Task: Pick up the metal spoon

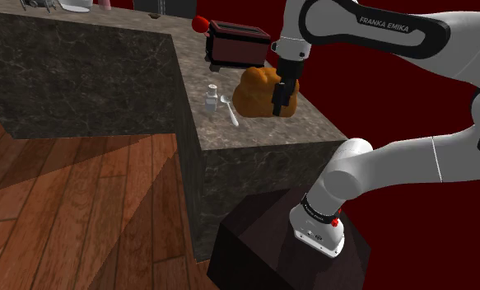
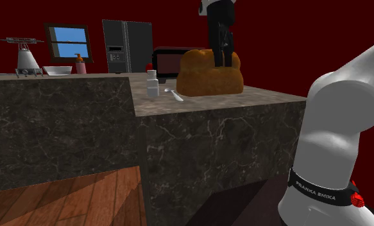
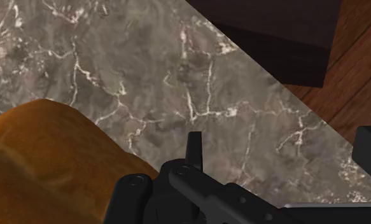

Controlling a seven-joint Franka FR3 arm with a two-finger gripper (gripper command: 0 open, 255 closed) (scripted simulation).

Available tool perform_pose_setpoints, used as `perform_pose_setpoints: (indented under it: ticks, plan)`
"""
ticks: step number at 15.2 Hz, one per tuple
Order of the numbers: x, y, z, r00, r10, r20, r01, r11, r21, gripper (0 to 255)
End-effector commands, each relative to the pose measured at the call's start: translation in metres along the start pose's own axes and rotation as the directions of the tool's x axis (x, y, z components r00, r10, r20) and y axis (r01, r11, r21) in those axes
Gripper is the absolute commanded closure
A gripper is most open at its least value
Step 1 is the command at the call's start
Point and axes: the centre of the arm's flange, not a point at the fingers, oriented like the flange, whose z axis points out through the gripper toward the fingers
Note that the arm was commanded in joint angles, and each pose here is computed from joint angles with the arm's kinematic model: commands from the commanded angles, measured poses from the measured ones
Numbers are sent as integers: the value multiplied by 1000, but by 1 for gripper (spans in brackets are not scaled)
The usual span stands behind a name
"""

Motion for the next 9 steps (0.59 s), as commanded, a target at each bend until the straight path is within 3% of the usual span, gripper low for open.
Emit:
perform_pose_setpoints:
  ticks: [1,3,5,7,9]
  plan:
    - [0,0,0,1000,0,0,0,1000,0,0]
    - [17,-10,9,993,113,-41,-113,994,0,0]
    - [35,-17,17,971,224,-82,-224,975,5,0]
    - [54,-23,25,936,332,-121,-332,943,15,0]
    - [74,-26,32,886,435,-160,-436,900,29,0]
